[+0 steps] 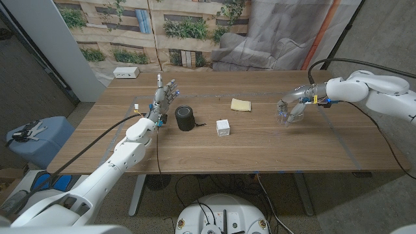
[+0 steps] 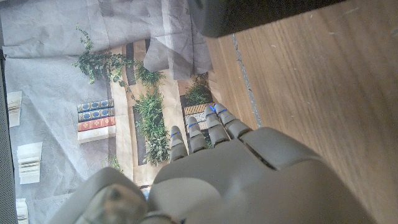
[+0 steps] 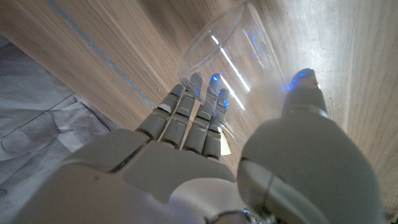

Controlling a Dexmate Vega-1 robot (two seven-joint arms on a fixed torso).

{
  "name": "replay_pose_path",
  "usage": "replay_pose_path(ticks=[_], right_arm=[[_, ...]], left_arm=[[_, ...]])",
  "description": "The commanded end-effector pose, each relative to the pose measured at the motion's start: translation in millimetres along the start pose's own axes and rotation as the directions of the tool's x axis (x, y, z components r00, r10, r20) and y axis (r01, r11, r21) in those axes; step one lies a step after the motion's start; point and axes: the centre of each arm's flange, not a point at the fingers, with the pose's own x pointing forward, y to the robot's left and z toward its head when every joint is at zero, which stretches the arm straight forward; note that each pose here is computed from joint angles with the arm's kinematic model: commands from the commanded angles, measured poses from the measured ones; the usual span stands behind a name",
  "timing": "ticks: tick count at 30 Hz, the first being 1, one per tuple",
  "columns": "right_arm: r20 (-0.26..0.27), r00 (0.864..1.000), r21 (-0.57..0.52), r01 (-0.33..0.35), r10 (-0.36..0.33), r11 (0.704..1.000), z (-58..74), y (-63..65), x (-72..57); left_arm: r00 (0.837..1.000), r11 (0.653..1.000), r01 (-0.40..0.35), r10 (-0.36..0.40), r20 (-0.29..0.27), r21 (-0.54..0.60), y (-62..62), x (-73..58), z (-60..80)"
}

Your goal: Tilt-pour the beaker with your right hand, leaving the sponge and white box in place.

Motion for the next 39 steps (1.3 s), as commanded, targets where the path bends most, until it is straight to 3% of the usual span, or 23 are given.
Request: replay_pose_path(ticks=[1, 10, 23, 39], right_arm=[[-0.011, 0.999, -0.039, -0.048, 0.048, 0.998, 4.6, 3.1, 7.8], [-0.033, 0.997, -0.048, -0.070, 0.069, 0.996, 4.7, 8.3, 12.7], [-0.010, 0.999, 0.017, -0.030, 0.030, 0.999, 3.3, 9.7, 12.6], [0.015, 0.992, 0.194, 0.118, -0.124, 0.974, 5.0, 8.9, 4.6]], left_arm=[[1.000, 1.000, 0.000, 0.000, 0.000, 0.000, 0.1, 0.0, 0.0], [1.000, 1.000, 0.000, 0.000, 0.000, 0.000, 0.1, 0.0, 0.1], [1.000, 1.000, 0.000, 0.000, 0.000, 0.000, 0.1, 0.0, 0.1], [1.000, 1.000, 0.000, 0.000, 0.000, 0.000, 0.1, 0.0, 0.1]])
